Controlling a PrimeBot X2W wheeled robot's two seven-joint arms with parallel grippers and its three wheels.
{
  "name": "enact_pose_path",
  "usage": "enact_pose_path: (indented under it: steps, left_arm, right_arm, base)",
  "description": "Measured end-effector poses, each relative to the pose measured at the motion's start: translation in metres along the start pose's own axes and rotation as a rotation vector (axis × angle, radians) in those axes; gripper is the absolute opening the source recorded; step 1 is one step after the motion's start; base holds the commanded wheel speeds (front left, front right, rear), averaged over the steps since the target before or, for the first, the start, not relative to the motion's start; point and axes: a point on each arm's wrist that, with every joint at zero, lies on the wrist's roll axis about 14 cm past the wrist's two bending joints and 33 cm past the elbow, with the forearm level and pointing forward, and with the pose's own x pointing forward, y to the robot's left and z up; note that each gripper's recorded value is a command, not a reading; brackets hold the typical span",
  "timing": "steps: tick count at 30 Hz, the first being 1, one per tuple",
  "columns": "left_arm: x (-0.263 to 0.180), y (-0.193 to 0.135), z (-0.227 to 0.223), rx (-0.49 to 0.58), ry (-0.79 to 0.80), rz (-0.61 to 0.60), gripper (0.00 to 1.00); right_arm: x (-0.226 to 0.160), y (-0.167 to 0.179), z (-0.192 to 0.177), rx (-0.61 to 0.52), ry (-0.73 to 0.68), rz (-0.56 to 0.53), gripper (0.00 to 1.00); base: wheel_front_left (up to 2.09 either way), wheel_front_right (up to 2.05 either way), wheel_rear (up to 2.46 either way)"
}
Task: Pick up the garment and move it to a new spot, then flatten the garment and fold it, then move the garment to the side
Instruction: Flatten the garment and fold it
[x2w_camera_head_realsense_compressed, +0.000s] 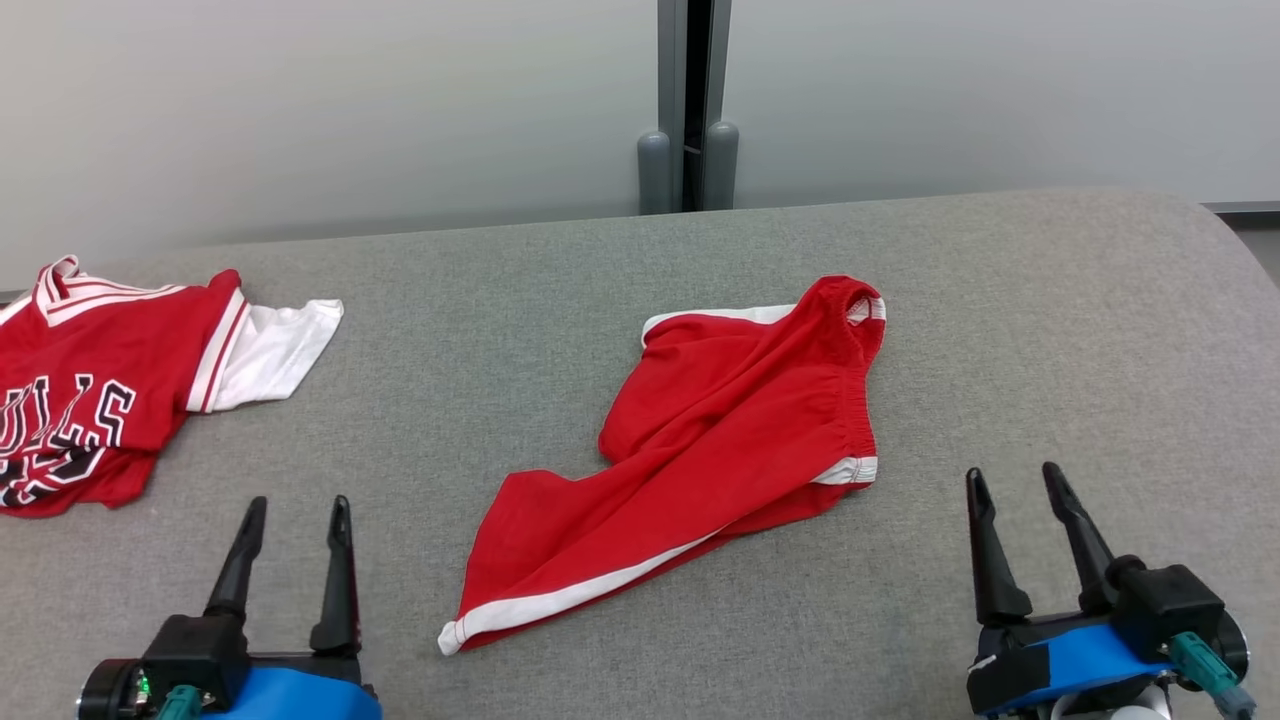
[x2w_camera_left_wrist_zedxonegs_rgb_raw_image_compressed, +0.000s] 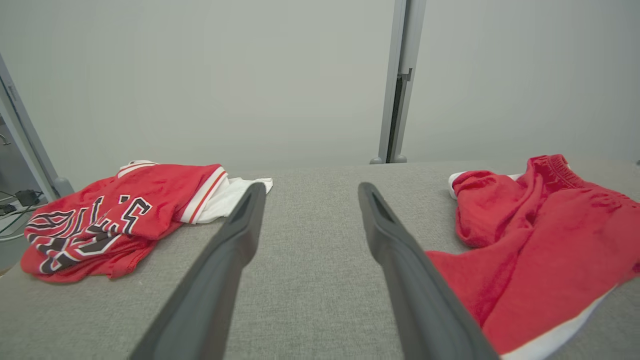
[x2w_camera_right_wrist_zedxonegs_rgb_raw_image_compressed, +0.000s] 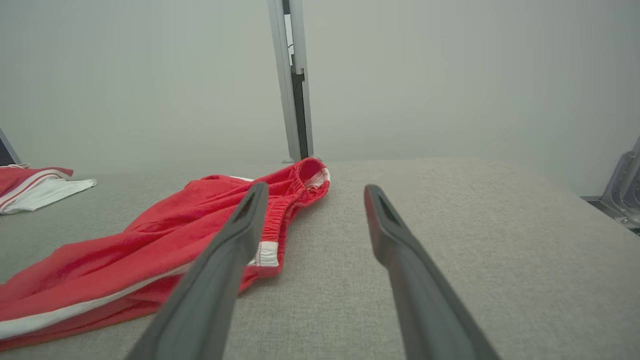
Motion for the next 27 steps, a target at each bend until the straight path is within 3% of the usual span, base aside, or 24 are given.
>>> enact_pose_path:
  steps: [15, 27]
  left_arm:
    - [-0.031, -0.053, -0.057, 0.044, 0.186, -0.226, 1.0]
    - [-0.045, -0.066, -0.098, 0.111, 0.325, -0.338, 1.0]
  right_arm:
    - [0.017, 0.015, -0.049, -0.108, 0.164, 0.157, 1.0]
    - [0.032, 0.028, -0.086, -0.167, 0.284, 0.265, 1.0]
  base:
    - [0.0, 0.0, 0.0]
    - [0.0, 0.0, 0.0]
